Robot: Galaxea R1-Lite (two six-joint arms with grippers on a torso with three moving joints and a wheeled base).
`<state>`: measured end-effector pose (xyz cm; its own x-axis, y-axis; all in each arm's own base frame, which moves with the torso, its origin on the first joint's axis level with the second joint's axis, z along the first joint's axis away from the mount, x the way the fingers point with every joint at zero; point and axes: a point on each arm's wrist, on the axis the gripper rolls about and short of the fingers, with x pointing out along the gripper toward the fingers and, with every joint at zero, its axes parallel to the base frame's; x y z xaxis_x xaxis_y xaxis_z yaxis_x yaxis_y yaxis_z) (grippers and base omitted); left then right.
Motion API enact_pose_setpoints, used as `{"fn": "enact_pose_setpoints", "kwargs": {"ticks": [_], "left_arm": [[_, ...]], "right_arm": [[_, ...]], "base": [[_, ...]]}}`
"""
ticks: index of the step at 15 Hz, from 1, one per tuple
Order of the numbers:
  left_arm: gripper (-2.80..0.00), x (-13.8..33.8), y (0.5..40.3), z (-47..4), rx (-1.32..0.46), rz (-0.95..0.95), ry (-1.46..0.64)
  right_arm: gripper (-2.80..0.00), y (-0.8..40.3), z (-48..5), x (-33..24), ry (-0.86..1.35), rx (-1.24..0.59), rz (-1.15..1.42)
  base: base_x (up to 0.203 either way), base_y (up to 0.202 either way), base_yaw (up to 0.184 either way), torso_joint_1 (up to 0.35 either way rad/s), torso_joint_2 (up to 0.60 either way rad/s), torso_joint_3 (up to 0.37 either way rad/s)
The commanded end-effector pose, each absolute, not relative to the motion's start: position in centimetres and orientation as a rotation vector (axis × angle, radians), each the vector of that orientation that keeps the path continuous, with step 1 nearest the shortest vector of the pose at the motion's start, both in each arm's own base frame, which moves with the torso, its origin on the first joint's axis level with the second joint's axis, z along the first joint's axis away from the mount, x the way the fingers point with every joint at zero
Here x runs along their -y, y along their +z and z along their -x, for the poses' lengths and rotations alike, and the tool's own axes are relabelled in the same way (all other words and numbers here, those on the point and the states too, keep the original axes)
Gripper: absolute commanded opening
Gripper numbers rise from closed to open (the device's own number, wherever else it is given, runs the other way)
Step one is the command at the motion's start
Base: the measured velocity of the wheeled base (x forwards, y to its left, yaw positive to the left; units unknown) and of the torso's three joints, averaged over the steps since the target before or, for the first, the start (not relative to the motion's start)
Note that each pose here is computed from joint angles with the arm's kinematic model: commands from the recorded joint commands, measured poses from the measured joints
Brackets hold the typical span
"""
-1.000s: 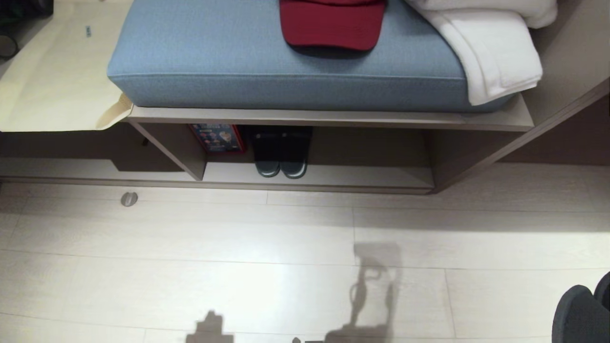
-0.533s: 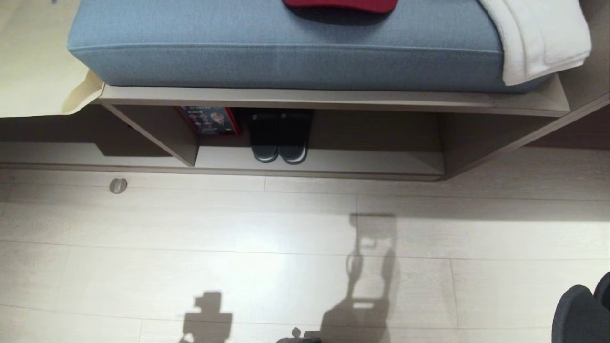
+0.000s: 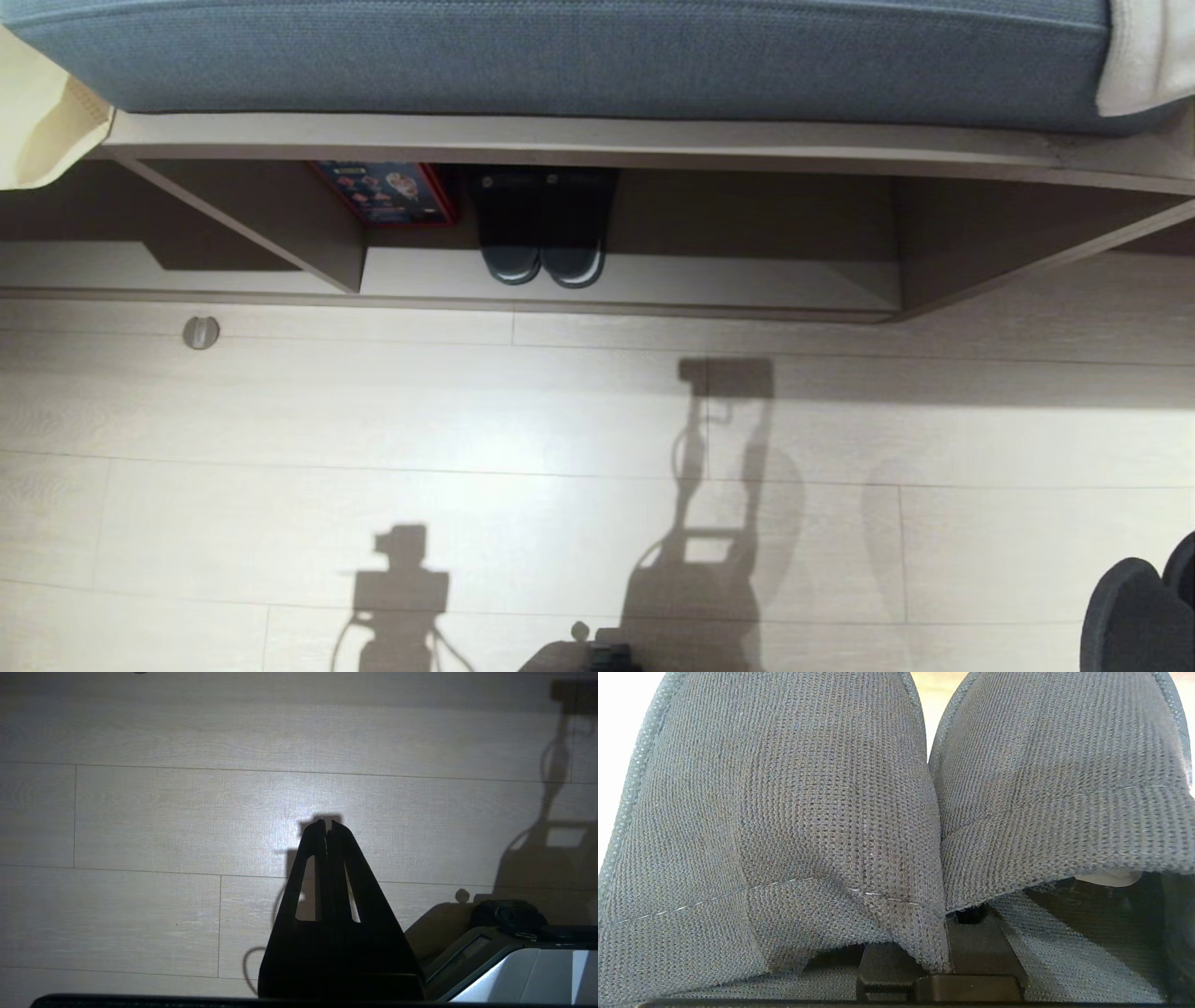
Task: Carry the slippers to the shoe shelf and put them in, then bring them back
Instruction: Place the slippers into the shoe cabinet
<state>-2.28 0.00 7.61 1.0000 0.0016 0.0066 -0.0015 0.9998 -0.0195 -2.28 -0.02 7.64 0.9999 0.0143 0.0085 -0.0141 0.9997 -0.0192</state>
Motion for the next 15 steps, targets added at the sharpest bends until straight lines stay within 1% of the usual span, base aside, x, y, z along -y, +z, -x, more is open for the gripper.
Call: {"fn": "enact_pose_setpoints", "kwargs": {"ticks": [1, 15], "left_arm": [[-2.8, 0.0, 7.61, 2.28, 0.006, 0.02, 0.001], [-2.8, 0.0, 7.61, 2.28, 0.006, 0.02, 0.001]], "right_arm": [[-2.8, 7.59, 2.27, 0.02, 0.015, 0.007, 0.02], [-2.8, 7.59, 2.26, 0.02, 0.015, 0.005, 0.02]], "base": [[0.0, 0.0, 0.0, 0.001, 0.0, -0.211], [0.0, 0.0, 0.0, 0.004, 0.0, -0.197]]}}
